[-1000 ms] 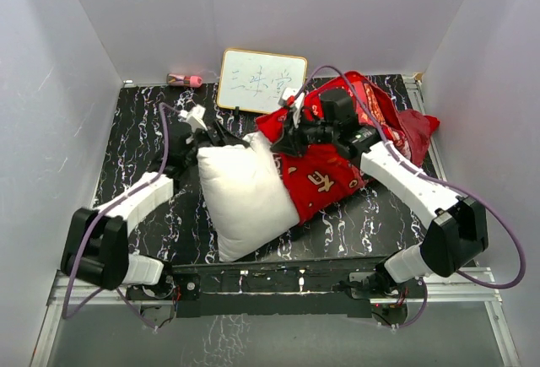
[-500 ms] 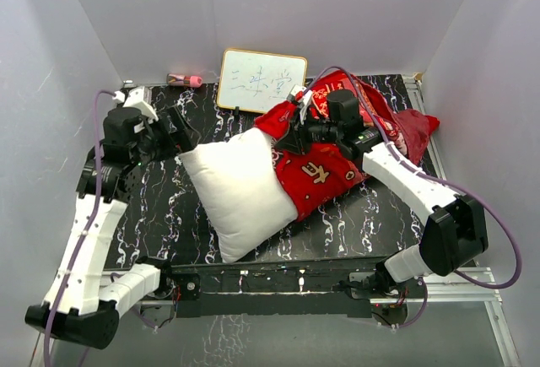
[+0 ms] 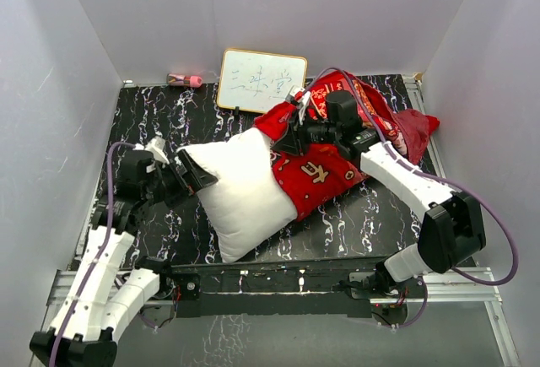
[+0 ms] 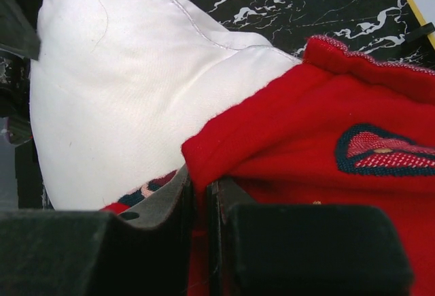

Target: Put the pillow into the pillowcase

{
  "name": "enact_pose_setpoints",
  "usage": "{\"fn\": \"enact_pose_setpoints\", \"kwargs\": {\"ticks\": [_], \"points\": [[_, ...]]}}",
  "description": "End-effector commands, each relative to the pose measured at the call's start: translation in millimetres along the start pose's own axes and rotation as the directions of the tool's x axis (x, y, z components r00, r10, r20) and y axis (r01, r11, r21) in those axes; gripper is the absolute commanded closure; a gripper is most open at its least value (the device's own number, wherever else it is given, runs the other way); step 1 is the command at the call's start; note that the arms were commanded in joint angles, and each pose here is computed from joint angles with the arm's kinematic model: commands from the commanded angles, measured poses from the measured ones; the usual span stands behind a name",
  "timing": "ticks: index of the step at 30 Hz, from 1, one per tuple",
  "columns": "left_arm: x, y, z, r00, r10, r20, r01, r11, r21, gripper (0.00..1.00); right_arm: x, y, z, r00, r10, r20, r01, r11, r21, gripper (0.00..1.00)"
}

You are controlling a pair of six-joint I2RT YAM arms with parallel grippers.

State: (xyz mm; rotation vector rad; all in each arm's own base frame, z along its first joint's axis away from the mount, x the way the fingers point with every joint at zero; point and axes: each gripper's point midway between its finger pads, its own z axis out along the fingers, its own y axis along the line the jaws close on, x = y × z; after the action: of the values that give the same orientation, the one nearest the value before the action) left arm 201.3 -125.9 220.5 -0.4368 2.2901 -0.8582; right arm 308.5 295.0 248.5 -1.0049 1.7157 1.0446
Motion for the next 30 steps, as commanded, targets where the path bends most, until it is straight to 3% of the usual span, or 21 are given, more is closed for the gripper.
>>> {"fn": "enact_pose_setpoints", "kwargs": {"ticks": [1, 5, 8, 11, 14, 18, 20, 24, 28, 29, 30], "points": [[3.6, -7.9, 31.0, 0.998, -0.051, -0.039, 0.055, 0.993, 0.107, 0.03, -12.9, 13.7, 7.4, 0.999, -0.022, 0.037, 0.025, 0.997, -0.076, 0.92], [-13.1, -36.4, 59.3, 0.998, -0.059, -0.009, 0.059, 0.959, 0.279, 0.21, -43.2, 50.4, 25.8, 0.992, -0.102, 0.074, 0.116, 0.97, -0.214, 0.92], [-24.6, -55.7, 73.2, 0.999, -0.034, -0.008, 0.035, 0.938, 0.344, 0.54, -104.8, 115.2, 46.7, 0.956, -0.214, 0.202, 0.278, 0.881, -0.384, 0.92], [-44.1, -80.4, 76.7, 1.0, -0.006, 0.024, -0.005, 0.909, 0.417, 0.8, -145.3, 174.0, 60.4, 0.918, -0.244, 0.313, 0.375, 0.789, -0.486, 0.92], [-55.0, -91.7, 78.3, 0.999, 0.003, 0.037, -0.019, 0.9, 0.436, 0.98, -139.0, 185.2, 77.4, 0.94, -0.189, 0.285, 0.314, 0.807, -0.501, 0.92], [-42.3, -67.4, 84.3, 0.998, -0.05, 0.036, 0.033, 0.926, 0.376, 1.0, -78.2, 112.7, 98.2, 0.986, -0.122, 0.111, 0.149, 0.949, -0.276, 0.91], [-31.7, -48.1, 86.1, 0.989, -0.139, 0.044, 0.115, 0.93, 0.349, 1.0, -48.9, 73.3, 90.5, 0.991, -0.13, 0.036, 0.134, 0.976, -0.17, 0.82], [-12.6, -9.3, 93.4, 0.949, -0.31, 0.061, 0.281, 0.916, 0.286, 1.0, -34.6, 34.2, 56.7, 0.983, -0.181, -0.007, 0.18, 0.981, -0.074, 0.48], [-10.5, 3.6, 91.5, 0.923, -0.374, 0.092, 0.341, 0.904, 0.258, 1.0, -64.0, 56.8, 11.8, 0.951, -0.295, 0.095, 0.305, 0.946, -0.115, 0.09], [-10.6, 4.4, 90.5, 0.924, -0.37, 0.097, 0.337, 0.907, 0.251, 0.99, -68.6, 66.8, 1.6, 0.938, -0.324, 0.12, 0.338, 0.932, -0.129, 0.02], [-11.3, 5.2, 89.6, 0.926, -0.363, 0.102, 0.331, 0.913, 0.24, 0.92, -73.2, 76.9, -9.6, 0.925, -0.351, 0.144, 0.37, 0.919, -0.134, 0.01]]}}
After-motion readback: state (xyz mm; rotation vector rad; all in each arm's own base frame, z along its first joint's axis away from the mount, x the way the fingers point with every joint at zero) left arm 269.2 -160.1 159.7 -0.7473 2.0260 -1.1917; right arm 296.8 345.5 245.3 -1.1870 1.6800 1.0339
